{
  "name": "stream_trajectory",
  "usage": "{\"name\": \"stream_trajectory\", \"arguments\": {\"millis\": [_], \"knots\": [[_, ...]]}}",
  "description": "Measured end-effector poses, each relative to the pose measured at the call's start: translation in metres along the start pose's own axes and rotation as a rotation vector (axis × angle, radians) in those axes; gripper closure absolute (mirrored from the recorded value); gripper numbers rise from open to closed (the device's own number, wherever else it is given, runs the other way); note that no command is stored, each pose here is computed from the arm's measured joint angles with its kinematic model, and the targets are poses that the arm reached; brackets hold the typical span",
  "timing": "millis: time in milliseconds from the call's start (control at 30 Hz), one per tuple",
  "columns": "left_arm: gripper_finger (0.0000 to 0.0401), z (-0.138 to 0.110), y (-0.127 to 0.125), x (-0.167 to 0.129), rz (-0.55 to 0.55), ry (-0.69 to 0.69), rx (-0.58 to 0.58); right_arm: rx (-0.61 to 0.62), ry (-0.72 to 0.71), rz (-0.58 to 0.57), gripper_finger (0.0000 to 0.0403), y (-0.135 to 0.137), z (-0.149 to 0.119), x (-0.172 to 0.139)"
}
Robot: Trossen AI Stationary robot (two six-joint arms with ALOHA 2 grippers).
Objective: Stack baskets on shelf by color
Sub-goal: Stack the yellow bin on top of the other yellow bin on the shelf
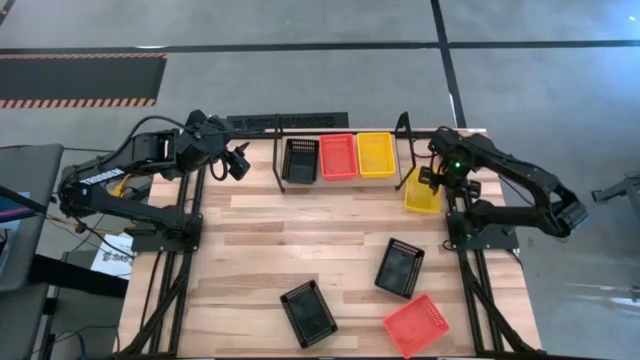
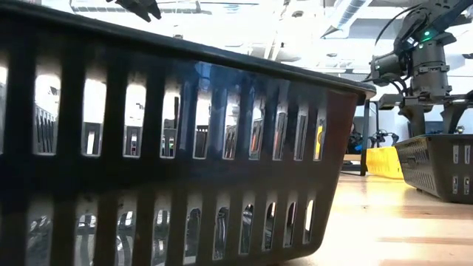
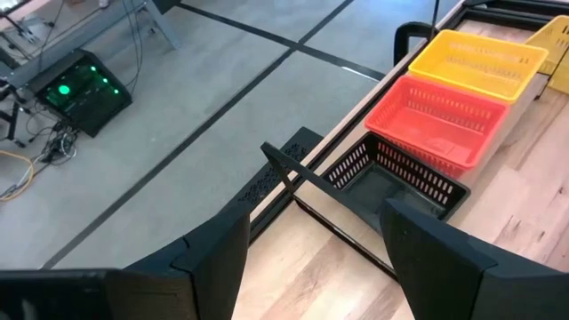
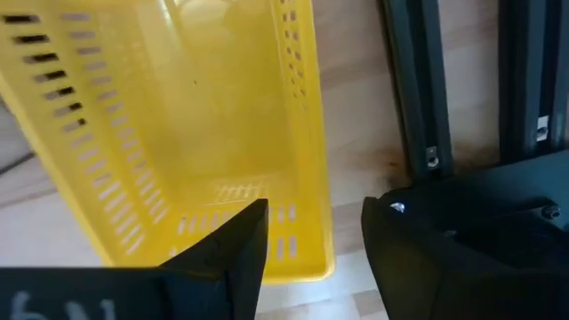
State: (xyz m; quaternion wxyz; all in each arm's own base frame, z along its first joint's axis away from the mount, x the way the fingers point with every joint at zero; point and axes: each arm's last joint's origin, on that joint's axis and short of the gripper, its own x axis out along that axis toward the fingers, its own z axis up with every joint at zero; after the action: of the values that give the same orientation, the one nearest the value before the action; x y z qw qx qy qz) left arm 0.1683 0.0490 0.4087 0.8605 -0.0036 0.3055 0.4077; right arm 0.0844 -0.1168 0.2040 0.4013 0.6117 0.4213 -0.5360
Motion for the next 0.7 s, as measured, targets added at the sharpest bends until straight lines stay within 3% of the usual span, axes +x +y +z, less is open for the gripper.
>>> {"name": "stream_trajectory", "arguments": {"millis": [267,500,700], "knots": [[0.0159,0.0,0.0,0.0,0.0,0.0,-0.009,-0.086,0.123,0.003,0.0204,0.013,0.011,0.025],[0.0159,0.0,0.0,0.0,-0.01,0.002,-0.023,-0.121,0.204,-0.073,0.0205,0.014,0.014,0.049],[0.0159,0.0,0.0,0.0,-0.005,0.0,-0.028,-0.154,0.227,-0.094,0.0236,0.012,0.014,0.052]]}}
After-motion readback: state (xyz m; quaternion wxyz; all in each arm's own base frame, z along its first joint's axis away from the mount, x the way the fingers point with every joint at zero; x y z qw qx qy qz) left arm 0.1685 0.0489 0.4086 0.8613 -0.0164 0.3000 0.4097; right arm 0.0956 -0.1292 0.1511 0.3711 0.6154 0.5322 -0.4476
